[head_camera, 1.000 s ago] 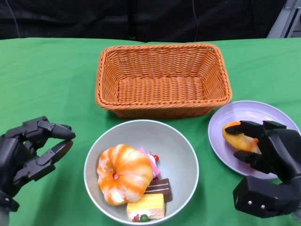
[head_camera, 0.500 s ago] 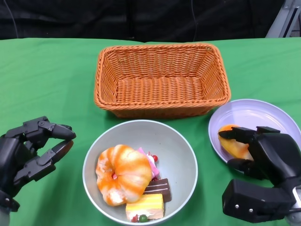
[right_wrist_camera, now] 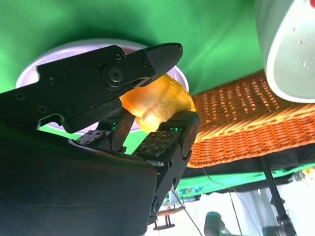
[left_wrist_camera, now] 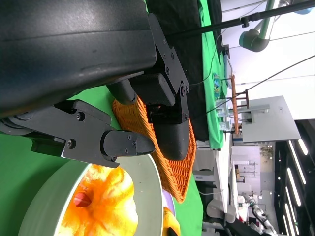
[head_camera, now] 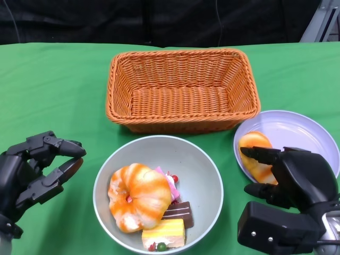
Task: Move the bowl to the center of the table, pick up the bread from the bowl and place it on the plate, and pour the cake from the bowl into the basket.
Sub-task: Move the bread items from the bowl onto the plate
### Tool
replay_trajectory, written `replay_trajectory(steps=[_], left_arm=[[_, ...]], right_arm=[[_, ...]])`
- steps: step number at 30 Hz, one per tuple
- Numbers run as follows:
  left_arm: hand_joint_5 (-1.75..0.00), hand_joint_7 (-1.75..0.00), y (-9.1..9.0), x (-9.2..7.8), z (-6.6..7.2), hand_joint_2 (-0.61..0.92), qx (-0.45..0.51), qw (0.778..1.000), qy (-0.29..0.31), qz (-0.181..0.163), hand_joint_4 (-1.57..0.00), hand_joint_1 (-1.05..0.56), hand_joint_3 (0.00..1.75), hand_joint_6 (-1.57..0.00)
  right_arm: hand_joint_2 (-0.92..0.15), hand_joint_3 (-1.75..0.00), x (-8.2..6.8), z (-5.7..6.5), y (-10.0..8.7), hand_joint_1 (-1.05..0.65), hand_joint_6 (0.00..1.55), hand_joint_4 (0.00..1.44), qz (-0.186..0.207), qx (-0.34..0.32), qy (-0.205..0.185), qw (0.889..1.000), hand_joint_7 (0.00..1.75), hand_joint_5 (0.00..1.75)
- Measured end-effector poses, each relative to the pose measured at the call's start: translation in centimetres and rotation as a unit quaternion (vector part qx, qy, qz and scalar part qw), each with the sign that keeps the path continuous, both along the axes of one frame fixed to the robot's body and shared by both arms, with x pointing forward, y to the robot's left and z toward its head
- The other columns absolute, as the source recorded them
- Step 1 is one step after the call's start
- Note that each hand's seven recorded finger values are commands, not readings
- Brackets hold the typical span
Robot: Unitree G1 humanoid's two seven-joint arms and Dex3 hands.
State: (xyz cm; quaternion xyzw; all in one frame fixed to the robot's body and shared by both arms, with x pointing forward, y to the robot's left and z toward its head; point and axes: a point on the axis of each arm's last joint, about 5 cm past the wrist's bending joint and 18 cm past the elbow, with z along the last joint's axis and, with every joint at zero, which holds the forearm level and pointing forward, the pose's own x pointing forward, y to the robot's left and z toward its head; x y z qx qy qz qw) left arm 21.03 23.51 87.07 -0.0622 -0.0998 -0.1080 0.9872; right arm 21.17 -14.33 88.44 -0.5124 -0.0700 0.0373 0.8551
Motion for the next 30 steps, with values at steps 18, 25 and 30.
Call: replay_trajectory(steps=[18,25,30], left_arm=[[-1.43,-0.87,0.0,0.3,0.0,0.92,-0.004,1.000,-0.003,-0.009,-0.71,-0.11,0.31,-0.91],[-1.43,-0.89,0.0,0.3,0.0,0.92,-0.004,1.000,-0.003,-0.009,-0.69,-0.12,0.30,-0.90],[-1.43,-0.89,0.0,0.3,0.0,0.92,-0.003,1.000,-0.002,-0.007,-0.70,-0.11,0.32,-0.90]], right_arm=[[-0.92,-0.07,-0.8,1.4,0.7,-0.72,0.68,0.40,-0.012,-0.012,0.002,1.000,0.02,0.22],[-0.92,-0.04,-0.7,1.9,0.6,-0.70,0.72,0.47,-0.011,-0.011,0.027,1.000,0.02,0.25],[-0.92,-0.06,-0.5,2.0,0.1,-0.70,0.72,0.47,-0.018,-0.025,0.071,0.997,0.01,0.22]])
